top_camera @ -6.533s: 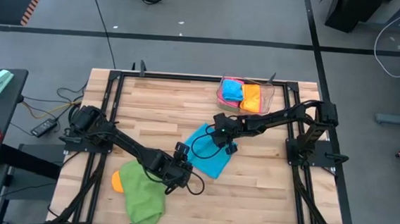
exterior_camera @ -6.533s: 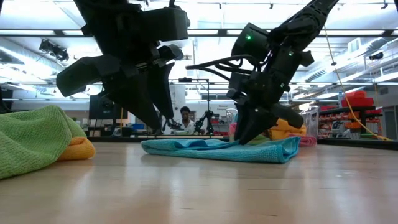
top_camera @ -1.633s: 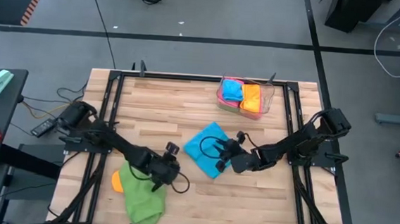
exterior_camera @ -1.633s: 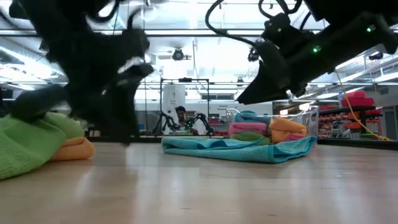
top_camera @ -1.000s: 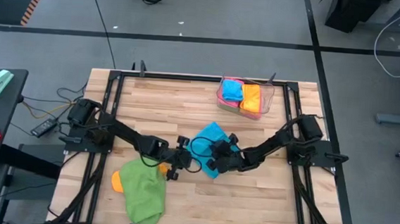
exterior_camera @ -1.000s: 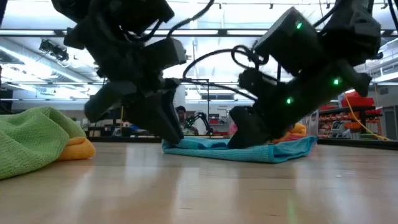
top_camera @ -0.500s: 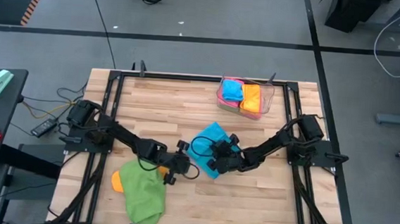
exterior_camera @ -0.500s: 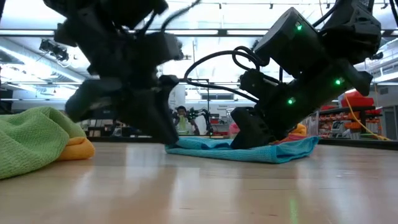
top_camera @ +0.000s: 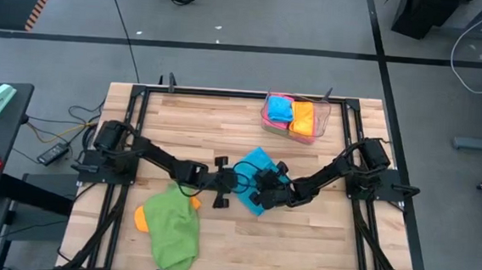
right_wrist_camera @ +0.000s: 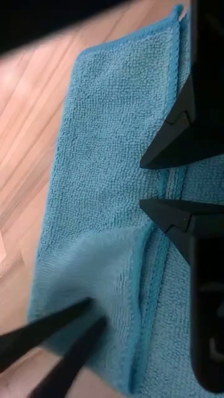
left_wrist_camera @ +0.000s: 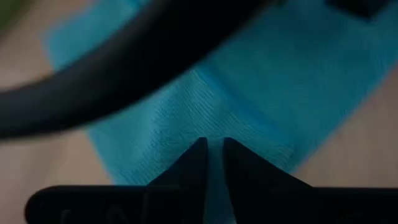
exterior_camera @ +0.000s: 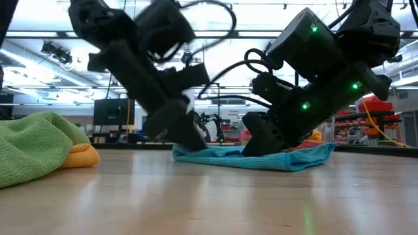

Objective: Fold microfiber towels
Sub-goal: Fold the blue towel

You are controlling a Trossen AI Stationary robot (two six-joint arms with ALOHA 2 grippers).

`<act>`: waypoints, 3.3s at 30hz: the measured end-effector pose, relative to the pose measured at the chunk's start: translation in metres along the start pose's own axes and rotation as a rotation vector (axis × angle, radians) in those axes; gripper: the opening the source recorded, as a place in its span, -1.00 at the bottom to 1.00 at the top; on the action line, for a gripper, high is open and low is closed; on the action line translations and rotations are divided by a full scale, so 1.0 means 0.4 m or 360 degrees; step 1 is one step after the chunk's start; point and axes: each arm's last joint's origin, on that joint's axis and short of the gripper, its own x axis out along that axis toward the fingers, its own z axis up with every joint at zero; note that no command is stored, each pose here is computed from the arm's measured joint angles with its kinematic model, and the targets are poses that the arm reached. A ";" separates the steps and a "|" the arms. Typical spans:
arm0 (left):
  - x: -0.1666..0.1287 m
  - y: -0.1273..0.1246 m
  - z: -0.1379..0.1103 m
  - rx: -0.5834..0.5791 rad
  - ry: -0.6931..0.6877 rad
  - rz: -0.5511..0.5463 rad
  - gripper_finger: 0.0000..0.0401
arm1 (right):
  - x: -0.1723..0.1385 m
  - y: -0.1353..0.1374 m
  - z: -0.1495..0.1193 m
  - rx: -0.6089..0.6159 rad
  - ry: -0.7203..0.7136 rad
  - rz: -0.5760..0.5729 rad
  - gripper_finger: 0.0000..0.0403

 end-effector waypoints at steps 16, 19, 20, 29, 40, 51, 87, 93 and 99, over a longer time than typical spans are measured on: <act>-0.074 -0.054 0.007 0.0220 0.0050 -0.0259 -0.87 | 0.000 0.000 -0.001 -0.0003 0.0006 0.0005 -0.51; -0.082 -0.057 0.011 0.0275 0.0030 -0.0256 -0.88 | 0.000 0.000 -0.001 -0.0009 0.0006 0.0004 -0.51; -0.083 -0.059 0.011 0.0297 0.0024 -0.0256 -0.89 | 0.000 0.000 -0.001 -0.0015 0.0007 0.0003 -0.51; -0.102 -0.098 0.006 0.0385 -0.0003 -0.0284 -0.89 | -0.054 -0.001 0.054 -0.0188 -0.0063 0.0060 -0.51; -0.105 -0.103 0.005 0.0421 -0.0008 -0.0274 -0.85 | -0.178 -0.024 0.104 -0.0798 0.0052 0.0307 -0.51; -0.106 -0.091 0.001 0.0427 0.0027 -0.0078 -0.70 | -0.133 -0.109 0.167 -0.0644 0.0296 0.0471 -0.27; -0.055 0.019 -0.024 0.0209 0.0308 0.0005 -0.22 | -0.047 -0.175 0.219 -0.0490 0.0279 0.0526 0.01; -0.054 0.020 -0.024 0.0073 0.0310 -0.0001 -0.30 | -0.047 -0.174 0.219 -0.0502 0.0276 0.0527 0.01; -0.052 0.021 -0.023 0.0039 0.0309 -0.0001 -0.49 | -0.047 -0.174 0.219 -0.0502 0.0277 0.0527 0.01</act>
